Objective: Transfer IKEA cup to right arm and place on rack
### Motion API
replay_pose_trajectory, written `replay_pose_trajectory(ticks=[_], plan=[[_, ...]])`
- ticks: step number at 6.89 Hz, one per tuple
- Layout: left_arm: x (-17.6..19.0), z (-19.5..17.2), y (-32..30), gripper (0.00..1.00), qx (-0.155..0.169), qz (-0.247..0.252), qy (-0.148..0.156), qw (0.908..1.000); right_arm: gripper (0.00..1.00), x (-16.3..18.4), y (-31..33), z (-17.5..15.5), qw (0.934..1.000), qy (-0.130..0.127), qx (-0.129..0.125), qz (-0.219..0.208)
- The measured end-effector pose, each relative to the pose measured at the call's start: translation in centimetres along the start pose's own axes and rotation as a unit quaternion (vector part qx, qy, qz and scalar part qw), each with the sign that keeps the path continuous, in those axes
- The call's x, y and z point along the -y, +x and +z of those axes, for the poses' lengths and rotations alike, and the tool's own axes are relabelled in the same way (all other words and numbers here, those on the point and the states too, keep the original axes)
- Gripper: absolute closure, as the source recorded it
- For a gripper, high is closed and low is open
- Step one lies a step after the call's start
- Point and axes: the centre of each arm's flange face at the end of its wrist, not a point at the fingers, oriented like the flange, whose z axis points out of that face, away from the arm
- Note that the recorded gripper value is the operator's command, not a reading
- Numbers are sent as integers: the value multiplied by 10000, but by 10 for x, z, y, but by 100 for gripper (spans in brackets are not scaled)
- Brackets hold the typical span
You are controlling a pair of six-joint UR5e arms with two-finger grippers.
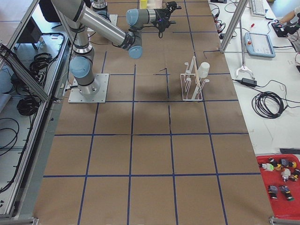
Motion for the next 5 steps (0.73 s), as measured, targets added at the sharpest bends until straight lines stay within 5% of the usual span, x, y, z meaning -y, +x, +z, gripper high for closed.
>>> replay_pose_trajectory(ticks=[2,5], plan=[[-14,42,17,100,-560,760,936,9911,0,2,5,4,9999,38,-100,59],[-68,101,49,100,-723,1747,1686,9674,0,-8,17,14,9977,-106,-544,396]])
